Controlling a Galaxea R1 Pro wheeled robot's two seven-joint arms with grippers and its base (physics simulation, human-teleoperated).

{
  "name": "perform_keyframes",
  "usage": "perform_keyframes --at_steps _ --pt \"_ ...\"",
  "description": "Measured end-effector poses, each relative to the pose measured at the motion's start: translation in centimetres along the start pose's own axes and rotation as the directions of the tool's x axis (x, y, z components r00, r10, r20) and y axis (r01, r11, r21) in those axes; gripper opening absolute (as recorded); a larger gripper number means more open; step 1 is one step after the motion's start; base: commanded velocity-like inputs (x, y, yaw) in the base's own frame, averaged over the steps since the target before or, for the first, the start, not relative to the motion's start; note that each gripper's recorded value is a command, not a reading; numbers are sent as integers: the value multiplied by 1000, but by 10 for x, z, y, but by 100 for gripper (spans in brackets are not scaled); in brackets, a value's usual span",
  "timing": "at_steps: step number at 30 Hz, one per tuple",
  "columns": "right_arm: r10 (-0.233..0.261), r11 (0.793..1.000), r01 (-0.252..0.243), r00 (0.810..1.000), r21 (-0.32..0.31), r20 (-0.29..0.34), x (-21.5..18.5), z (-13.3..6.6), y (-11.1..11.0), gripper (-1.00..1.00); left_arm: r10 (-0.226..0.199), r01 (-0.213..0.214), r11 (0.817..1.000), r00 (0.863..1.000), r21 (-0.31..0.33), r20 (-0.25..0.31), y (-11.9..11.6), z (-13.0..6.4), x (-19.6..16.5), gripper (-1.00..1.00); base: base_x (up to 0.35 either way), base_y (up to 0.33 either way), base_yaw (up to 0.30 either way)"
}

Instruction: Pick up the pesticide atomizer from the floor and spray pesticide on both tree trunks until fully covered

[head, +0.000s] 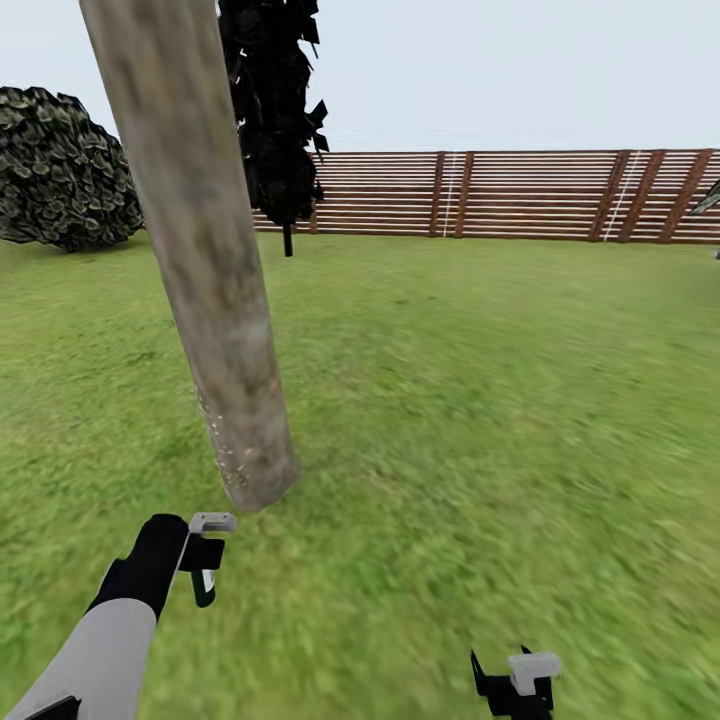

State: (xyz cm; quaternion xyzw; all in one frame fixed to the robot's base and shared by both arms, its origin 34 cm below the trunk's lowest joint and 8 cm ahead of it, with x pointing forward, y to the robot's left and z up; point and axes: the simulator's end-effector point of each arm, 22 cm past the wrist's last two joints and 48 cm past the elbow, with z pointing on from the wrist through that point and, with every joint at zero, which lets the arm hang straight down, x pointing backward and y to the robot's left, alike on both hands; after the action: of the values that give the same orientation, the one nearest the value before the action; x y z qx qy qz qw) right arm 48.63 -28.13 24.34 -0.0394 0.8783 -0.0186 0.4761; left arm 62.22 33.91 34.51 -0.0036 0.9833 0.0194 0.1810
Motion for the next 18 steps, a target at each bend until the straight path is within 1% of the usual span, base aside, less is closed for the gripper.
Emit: perform_keyframes --at_steps 3,14,18 --pt "0 1000 0 1000 0 0 0 0 0 100 0 0 1000 1000 1 0 0 0 0 -100 183 -236 107" --pt "0 1000 0 1000 0 0 0 0 0 100 -1 1 1000 1000 3 0 -2 0 0 -100 127 -257 8" --pt "0 1000 0 1000 0 0 0 0 0 100 -1 1 1000 1000 3 1 -2 0 0 -100 120 -260 150"
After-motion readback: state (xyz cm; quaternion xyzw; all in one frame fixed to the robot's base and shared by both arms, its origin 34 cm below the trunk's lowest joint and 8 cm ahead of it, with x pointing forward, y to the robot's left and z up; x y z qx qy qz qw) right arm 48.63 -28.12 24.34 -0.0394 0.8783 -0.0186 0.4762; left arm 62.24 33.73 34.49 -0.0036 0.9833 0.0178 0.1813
